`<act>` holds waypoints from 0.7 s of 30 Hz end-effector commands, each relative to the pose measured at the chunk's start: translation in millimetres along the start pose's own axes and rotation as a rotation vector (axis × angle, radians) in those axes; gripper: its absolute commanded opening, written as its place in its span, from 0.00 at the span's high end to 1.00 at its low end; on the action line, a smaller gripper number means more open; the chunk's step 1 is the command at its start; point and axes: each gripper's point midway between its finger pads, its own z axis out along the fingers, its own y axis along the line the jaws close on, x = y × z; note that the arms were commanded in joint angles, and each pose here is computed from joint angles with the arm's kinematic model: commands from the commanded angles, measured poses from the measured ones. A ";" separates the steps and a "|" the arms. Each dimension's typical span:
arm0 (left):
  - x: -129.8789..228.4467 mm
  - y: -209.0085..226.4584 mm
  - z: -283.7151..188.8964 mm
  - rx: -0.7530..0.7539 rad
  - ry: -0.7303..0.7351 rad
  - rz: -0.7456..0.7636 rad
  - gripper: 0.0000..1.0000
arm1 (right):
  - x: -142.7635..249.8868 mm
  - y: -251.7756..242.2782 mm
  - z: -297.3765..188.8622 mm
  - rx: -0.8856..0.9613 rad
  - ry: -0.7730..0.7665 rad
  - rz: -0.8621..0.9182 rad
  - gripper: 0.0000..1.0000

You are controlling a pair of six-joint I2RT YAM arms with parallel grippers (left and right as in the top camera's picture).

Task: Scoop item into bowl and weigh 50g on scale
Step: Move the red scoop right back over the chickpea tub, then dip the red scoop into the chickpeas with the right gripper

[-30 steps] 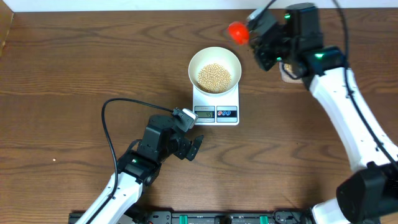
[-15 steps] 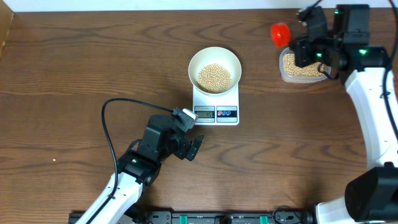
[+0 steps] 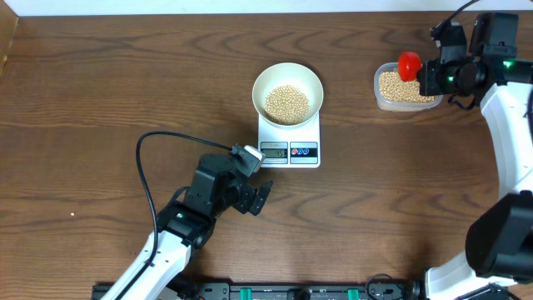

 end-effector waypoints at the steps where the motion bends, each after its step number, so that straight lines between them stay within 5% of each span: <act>1: 0.6 2.8 0.8 -0.014 0.004 -0.014 0.03 | 3.1 -13.6 9.0 0.050 0.027 0.028 0.99; 21: 0.6 2.8 0.8 -0.014 0.004 -0.014 0.03 | 31.2 -34.4 50.6 0.107 0.150 0.052 0.99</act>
